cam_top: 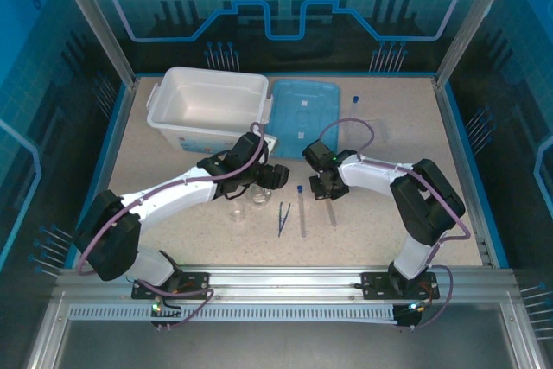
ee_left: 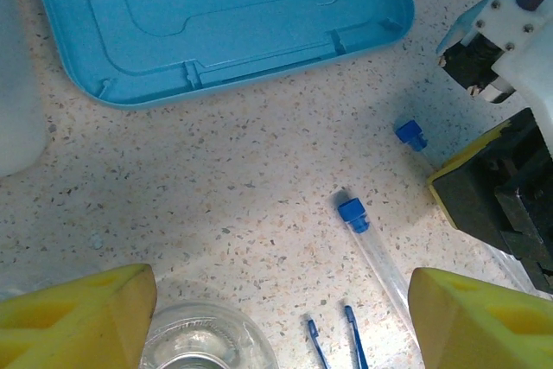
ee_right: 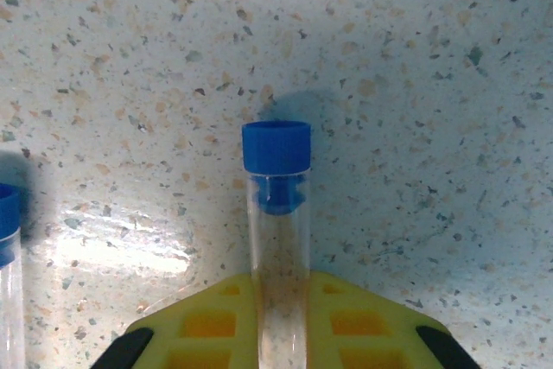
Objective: Organize the chemistry lab equipment
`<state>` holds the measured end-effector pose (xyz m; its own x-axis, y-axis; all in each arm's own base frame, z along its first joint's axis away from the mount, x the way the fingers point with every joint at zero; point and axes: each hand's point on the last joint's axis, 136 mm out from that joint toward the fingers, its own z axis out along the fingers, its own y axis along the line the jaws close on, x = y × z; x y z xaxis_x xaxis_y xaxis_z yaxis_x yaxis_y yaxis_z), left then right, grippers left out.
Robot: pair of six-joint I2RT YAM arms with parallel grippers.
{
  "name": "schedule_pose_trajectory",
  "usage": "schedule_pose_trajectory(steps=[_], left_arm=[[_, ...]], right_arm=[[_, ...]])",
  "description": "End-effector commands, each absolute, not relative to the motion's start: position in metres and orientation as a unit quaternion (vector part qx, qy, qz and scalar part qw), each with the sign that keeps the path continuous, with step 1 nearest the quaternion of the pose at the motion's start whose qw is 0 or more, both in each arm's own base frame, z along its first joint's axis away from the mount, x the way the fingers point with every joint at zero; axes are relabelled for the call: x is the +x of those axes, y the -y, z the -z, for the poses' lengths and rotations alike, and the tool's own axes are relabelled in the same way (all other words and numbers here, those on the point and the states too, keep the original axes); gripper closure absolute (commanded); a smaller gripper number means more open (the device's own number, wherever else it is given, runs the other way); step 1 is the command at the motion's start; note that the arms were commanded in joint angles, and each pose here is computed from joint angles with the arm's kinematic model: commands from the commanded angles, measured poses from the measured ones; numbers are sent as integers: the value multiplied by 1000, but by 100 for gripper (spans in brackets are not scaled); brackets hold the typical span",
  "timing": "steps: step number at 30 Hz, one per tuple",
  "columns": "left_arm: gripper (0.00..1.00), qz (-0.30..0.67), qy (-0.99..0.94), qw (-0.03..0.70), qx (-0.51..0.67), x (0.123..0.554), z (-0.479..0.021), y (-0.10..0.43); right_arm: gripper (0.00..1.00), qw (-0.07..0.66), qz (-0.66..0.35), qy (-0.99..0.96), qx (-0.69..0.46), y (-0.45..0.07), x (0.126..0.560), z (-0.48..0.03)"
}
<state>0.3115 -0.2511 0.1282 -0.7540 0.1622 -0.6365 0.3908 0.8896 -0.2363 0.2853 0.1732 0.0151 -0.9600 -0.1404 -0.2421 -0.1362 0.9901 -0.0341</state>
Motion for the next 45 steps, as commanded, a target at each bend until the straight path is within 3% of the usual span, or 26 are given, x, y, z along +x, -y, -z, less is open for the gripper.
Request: schedule_pose_trajectory(steps=[1,13,26,35,45], left_arm=[[22,199,-912,325,155,316,-142,265],[22,295,-893,299,164,301,-154,307],[27,484,-825,248,156,279,-180,370],[31,528,-804,235,139,279,-177,383],[39,559,-786,229,130,278,-180,392]], right_arm=[[90,130,4,-990,-55,-167,289,-8],[89,249,-112,-962,19,-162,308,-99],[89,392,-205,-887,131,-151,317,-188],[89,415,-281,-846,182,-158,319,-215],[89,405,-323,-831,203,-174,327,-213]])
